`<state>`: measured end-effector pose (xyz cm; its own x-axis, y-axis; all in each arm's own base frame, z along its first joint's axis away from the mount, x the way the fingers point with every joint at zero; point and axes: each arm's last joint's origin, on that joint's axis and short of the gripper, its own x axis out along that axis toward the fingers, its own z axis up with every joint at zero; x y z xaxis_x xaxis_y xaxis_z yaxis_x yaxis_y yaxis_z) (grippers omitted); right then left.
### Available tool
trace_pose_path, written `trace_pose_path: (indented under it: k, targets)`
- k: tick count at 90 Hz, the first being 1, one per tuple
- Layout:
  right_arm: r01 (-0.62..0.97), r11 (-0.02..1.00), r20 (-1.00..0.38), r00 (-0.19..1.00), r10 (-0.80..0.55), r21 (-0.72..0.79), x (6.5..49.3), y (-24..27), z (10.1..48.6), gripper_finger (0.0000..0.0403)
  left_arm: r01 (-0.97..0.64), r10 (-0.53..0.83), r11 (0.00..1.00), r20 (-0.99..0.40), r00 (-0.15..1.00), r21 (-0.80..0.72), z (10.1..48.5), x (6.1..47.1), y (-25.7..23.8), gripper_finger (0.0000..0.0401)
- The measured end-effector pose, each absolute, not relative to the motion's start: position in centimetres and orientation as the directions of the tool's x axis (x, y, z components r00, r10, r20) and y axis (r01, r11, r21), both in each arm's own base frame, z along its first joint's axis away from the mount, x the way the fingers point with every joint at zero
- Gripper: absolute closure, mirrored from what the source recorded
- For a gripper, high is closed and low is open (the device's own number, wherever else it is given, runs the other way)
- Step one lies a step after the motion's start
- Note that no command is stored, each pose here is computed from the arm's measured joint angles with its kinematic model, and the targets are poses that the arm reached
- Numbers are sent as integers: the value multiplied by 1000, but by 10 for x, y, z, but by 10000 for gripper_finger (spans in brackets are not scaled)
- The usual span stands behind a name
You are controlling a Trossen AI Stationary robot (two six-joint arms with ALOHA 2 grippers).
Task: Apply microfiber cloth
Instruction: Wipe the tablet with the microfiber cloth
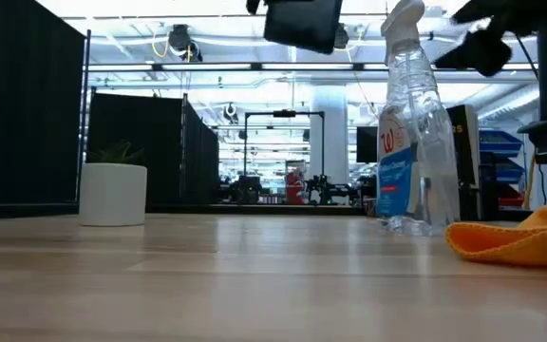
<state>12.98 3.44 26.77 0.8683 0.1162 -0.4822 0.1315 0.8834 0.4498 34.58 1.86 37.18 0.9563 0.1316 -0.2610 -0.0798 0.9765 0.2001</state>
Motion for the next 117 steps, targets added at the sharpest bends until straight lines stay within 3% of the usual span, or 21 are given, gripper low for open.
trace_pose_path:
  k: [7, 16, 31, 48, 96, 117]
  targets:
    - [116, 817, -528, 812, 250, 565, 133, 49, 256, 51, -31, 83, 984, -296, 952, 176, 368, 345, 1, 395]
    - [157, 783, -604, 731, 318, 602, 136, 70, 241, 51, 33, 15, 989, -319, 947, 146, 366, 345, -23, 395]
    - [200, 799, -679, 662, 316, 567, 141, 109, 221, 51, 75, -31, 988, -301, 953, 136, 366, 340, -71, 395]
    - [240, 801, -698, 660, 280, 548, 138, 151, 198, 51, 138, -118, 983, -161, 980, 121, 362, 351, -118, 395]
    - [441, 755, -800, 573, 179, 485, 122, 204, 129, 51, 151, -148, 984, -33, 988, 90, 186, 452, -173, 395]
    - [435, 741, -776, 605, 180, 511, 125, 208, 127, 51, 143, -127, 987, -182, 975, 76, 124, 476, -179, 395]
